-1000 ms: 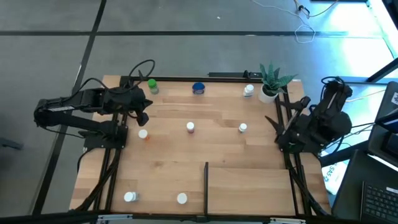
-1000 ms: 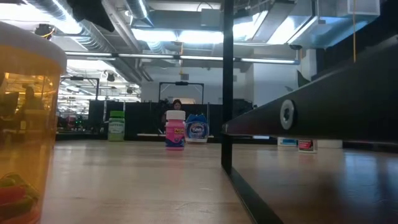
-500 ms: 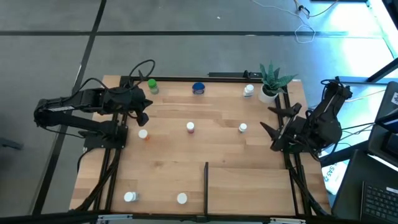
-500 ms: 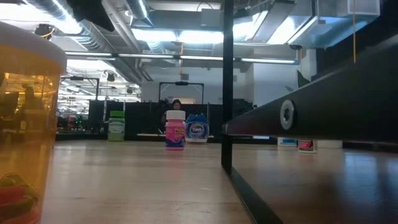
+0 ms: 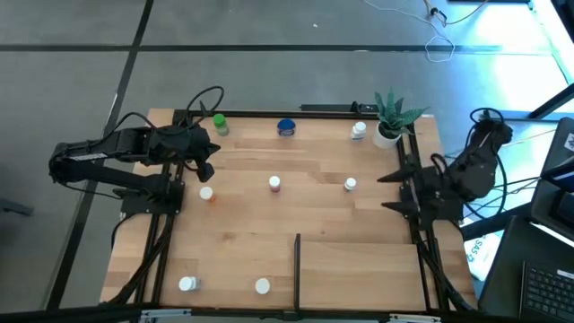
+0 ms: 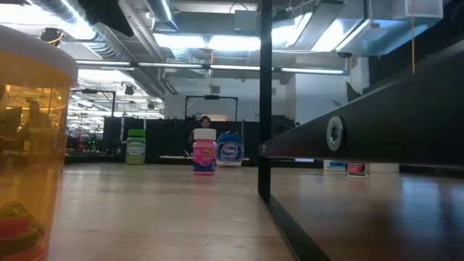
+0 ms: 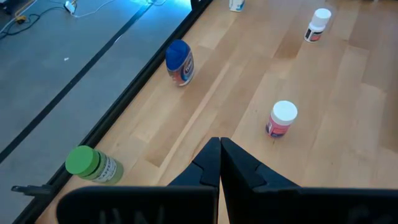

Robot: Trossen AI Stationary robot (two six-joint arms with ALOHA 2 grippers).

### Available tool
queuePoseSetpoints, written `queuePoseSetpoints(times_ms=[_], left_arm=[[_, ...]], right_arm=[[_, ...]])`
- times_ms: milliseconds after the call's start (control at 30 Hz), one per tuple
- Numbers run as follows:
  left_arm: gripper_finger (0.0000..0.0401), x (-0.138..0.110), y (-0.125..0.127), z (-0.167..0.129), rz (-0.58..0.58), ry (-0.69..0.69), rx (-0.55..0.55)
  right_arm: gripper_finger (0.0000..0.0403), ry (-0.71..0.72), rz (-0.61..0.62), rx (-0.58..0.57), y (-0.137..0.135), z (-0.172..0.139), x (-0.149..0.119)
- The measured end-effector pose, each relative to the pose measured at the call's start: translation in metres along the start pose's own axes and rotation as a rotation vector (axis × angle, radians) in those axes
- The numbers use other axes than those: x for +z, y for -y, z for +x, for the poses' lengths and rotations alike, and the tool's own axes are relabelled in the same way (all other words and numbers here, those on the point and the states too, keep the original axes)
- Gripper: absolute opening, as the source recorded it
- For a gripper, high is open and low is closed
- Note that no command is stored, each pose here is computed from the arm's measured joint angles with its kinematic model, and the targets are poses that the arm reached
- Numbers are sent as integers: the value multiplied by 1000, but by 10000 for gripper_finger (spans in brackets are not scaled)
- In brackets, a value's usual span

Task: Pick and place medicine bottles onto shelf by color
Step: Put the middle right white pill bottle onto the shelf

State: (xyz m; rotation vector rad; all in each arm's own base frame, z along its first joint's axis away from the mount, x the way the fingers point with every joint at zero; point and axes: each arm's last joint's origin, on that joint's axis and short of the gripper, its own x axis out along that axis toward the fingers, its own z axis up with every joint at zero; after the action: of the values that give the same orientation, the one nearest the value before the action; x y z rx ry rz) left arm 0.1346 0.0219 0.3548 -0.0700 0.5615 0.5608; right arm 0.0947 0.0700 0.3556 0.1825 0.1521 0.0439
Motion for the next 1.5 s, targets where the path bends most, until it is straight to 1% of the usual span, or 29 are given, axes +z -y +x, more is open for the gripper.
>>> queuePoseSetpoints(times_ms=[67,133,267,333,400,567,700,833,1000,1167,1500], left_arm=[[0,0,0,0,0,0,0],[0,0,0,0,0,0,0],[0,0,0,0,0,0,0],[0,0,0,0,0,0,0],[0,0,0,0,0,0,0],[0,0,0,0,-1,0,0],[0,0,0,0,-5,0,0],[0,0,0,0,-6,0,0],[0,0,0,0,-7,0,0],[0,0,0,0,-7,0,0],[0,0,0,0,-7,0,0]], right_arm=[[307,-75,44,-14,6,0,-2],[307,-123,63,-48,10,1,-2],[307,-151,57,-105,15,3,6],[307,-186,43,-145,17,6,9],[307,-232,55,-175,19,10,11],[307,-374,119,-255,23,24,18],[307,-454,182,-308,27,36,28],[307,-563,233,-301,31,50,33],[307,-621,272,-267,33,63,35],[307,-641,274,-242,31,68,33],[307,-637,333,-262,30,74,32]])
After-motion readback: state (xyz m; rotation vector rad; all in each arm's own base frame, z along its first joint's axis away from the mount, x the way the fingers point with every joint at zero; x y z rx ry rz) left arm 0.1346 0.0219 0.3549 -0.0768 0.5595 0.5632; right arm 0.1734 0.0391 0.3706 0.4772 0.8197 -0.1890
